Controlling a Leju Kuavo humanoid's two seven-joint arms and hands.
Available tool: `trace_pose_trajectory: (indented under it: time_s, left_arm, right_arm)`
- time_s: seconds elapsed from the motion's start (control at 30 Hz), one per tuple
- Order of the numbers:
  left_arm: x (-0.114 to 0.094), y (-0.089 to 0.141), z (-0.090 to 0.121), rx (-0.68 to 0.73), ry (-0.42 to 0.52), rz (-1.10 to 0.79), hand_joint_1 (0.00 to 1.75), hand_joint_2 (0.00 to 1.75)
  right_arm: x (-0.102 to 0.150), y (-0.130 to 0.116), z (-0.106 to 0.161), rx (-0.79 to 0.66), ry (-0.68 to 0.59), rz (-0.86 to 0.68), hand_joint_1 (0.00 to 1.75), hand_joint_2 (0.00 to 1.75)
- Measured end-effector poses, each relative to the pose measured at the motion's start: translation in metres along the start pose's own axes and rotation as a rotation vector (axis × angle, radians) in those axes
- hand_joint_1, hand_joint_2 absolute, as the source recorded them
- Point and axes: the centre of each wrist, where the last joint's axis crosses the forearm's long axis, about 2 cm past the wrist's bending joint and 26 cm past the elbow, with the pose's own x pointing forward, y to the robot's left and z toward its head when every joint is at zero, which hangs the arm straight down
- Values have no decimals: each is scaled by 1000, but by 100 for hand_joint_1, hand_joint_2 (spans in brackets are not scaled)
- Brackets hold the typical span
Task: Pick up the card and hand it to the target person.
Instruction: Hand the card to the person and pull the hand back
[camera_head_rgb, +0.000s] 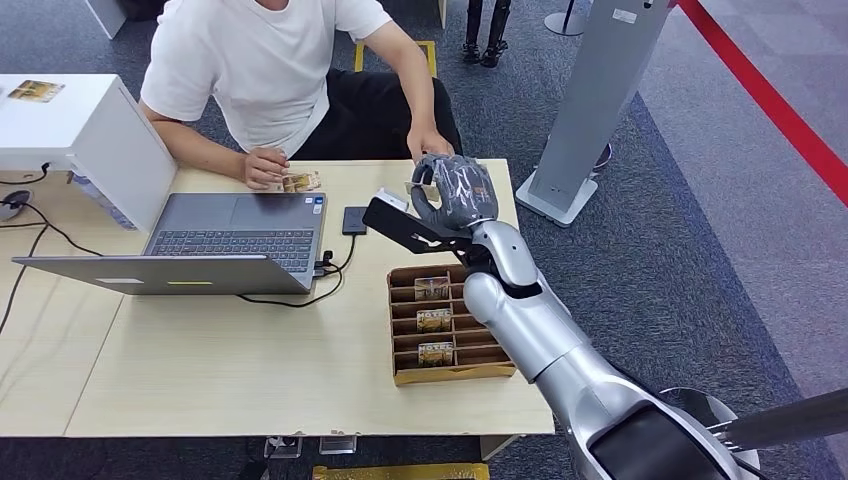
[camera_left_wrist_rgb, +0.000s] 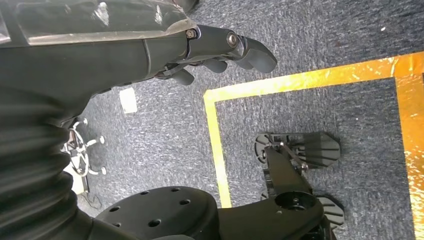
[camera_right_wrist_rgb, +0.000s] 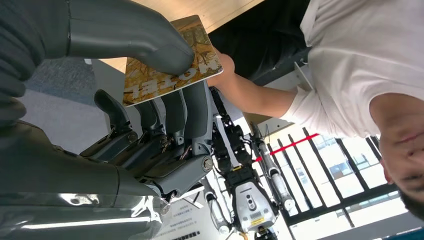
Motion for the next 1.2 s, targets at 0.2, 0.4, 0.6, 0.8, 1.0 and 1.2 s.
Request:
trace_pose_trajectory:
  time_s: [0.2,0.4,0.6,0.8,1.0,1.2]
  left_arm:
    - [4,2,0,4,-11,-6,0,175]
    - [4,5,0,-5,-17,-17,0,175]
    - [4,6,-1,-4,-18,-14,0,175]
    - [2,7,-1,9,-14,10,0,175]
    - [-12,5,0,24,2,78,0,175]
    - [-35,2,1,35,29,149,0,175]
  right_arm:
    - [3,-6,-4,-22,-3,32,148,175]
    - [3,-10,-6,-46,-1,37,74,175]
    - [0,-7,-4,-38,4,32,0,175]
    - [-4,-10,-3,-96,-12,-32,0,175]
    - [-9,-21,20,-304,-86,-90,0,175]
    - [-17,-24,111,-382,-139,-267,0,175]
